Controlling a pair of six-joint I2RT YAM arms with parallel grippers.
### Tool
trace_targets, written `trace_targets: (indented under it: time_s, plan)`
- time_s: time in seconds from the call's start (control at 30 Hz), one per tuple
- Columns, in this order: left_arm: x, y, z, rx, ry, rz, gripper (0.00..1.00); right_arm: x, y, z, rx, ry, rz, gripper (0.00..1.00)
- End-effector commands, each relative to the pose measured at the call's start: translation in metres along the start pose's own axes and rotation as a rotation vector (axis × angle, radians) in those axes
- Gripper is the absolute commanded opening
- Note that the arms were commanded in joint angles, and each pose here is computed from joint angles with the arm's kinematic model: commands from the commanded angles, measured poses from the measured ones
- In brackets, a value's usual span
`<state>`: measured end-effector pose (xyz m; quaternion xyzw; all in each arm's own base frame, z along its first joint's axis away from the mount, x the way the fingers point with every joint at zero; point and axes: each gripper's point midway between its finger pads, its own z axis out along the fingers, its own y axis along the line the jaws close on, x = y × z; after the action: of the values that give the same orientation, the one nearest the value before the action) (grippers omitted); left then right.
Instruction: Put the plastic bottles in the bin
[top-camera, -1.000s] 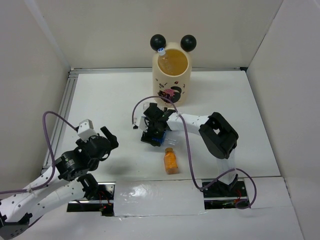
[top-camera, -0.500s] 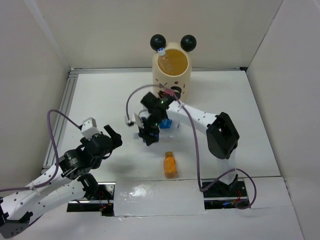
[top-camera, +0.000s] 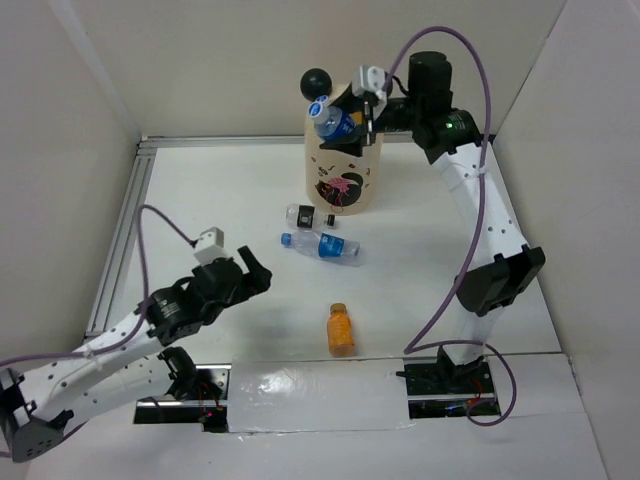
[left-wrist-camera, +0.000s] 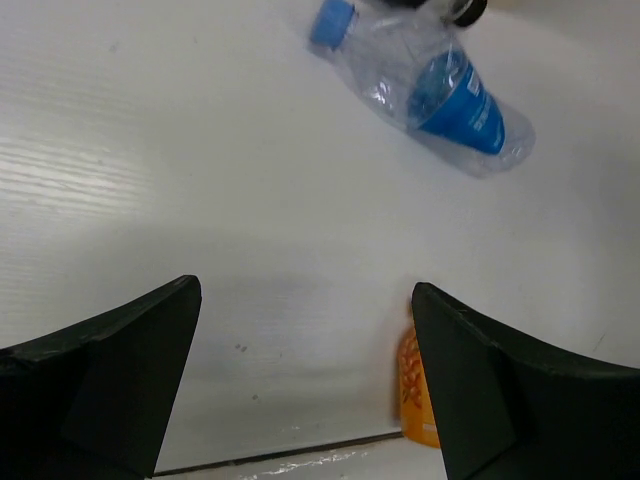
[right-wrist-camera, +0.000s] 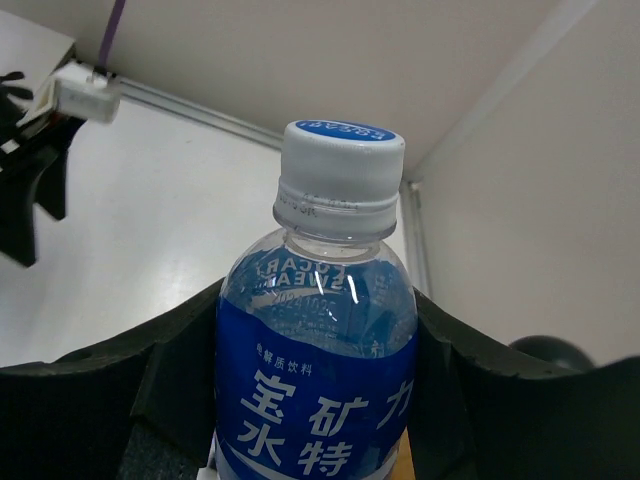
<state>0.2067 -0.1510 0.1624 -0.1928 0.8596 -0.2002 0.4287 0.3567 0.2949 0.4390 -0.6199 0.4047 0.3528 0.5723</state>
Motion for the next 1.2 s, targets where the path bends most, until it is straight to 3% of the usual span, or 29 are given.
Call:
trace_targets:
  time_s: [0.0,0.13,0.43,0.67,0.8,0.87,0.9,1.0,1.17]
  plan:
    - [0.021,-0.045,0.004,0.150,0.129,0.053,0.99,-0.016,-0.023,-0.013,-0.017,-0.108,-0.221,0.00]
    - [0.031,-0.057,0.011,0.189,0.169,0.072,0.99,0.005,-0.029,-0.022,-0.112,-0.174,-0.316,0.00]
    - [0.040,-0.056,0.013,0.198,0.198,0.086,0.99,0.049,-0.042,-0.024,-0.148,-0.260,-0.466,0.00]
    - [0.045,-0.059,0.014,0.200,0.218,0.086,0.99,0.086,-0.052,-0.020,-0.140,-0.255,-0.446,0.02]
    - [0.046,-0.058,0.015,0.192,0.224,0.081,0.99,0.102,-0.049,-0.023,-0.135,-0.245,-0.384,0.19]
    - [0.050,-0.059,0.015,0.190,0.233,0.089,0.99,0.106,-0.048,-0.027,-0.130,-0.238,-0.344,0.45]
    - [0.049,-0.061,0.016,0.197,0.229,0.086,0.99,0.106,-0.047,-0.027,-0.131,-0.237,-0.334,0.99]
    - [0.053,-0.063,0.020,0.194,0.242,0.101,0.99,0.106,-0.042,-0.028,-0.134,-0.235,-0.289,0.99]
    - [0.056,-0.069,0.027,0.196,0.252,0.134,0.99,0.048,-0.044,-0.038,-0.140,-0.232,-0.322,0.99]
